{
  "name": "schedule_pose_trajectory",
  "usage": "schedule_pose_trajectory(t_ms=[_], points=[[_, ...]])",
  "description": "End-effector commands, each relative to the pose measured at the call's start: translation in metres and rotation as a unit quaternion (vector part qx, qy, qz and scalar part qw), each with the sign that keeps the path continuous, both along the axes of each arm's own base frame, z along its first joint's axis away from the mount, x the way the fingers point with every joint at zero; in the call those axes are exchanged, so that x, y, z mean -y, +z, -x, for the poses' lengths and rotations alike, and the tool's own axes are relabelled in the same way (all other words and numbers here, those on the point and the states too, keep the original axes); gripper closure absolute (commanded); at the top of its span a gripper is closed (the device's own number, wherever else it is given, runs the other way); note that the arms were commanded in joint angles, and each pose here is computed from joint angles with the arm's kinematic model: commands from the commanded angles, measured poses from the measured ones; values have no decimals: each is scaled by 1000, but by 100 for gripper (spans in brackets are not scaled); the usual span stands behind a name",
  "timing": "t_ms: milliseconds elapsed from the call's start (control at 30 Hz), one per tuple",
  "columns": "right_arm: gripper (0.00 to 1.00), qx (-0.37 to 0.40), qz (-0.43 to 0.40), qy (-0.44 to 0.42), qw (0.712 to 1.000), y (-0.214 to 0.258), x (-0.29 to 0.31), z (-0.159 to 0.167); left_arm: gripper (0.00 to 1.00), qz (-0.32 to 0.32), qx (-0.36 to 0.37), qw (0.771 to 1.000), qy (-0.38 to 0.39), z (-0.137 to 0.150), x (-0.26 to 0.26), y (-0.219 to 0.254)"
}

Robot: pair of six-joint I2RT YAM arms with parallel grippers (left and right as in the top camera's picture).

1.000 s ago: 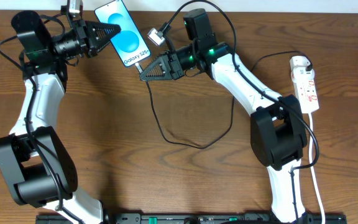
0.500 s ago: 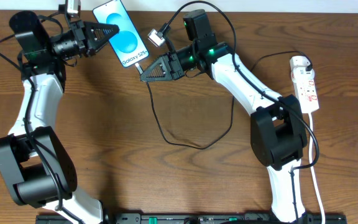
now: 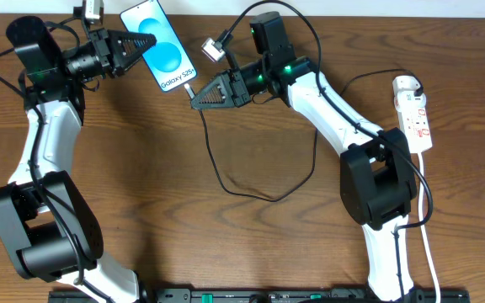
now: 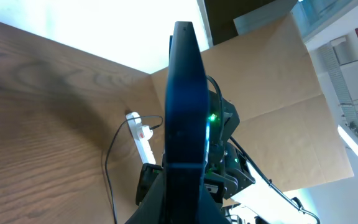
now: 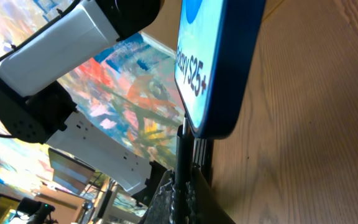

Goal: Plug charger to phone and switch on socket

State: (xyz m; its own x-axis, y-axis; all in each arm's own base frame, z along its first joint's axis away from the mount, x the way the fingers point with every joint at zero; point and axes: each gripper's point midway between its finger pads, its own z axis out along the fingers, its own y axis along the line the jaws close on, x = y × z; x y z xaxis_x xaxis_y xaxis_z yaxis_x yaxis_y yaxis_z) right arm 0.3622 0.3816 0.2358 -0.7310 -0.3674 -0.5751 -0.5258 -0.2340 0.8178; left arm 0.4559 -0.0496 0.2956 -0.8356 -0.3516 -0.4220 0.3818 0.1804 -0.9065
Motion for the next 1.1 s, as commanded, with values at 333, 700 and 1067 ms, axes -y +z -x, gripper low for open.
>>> schedule_pose_trajectory(t_ms=[333, 700, 1067], points=[[99, 9, -13, 9, 1000, 12, 2, 3, 93, -5, 23, 999, -25, 9, 13, 13], [99, 10, -12, 9, 1000, 13, 0, 3, 93, -5, 23, 999, -34, 10, 21, 13], [99, 11, -13, 11, 1000, 13, -1, 4, 93, -5, 23, 999, -42, 11, 28, 13]])
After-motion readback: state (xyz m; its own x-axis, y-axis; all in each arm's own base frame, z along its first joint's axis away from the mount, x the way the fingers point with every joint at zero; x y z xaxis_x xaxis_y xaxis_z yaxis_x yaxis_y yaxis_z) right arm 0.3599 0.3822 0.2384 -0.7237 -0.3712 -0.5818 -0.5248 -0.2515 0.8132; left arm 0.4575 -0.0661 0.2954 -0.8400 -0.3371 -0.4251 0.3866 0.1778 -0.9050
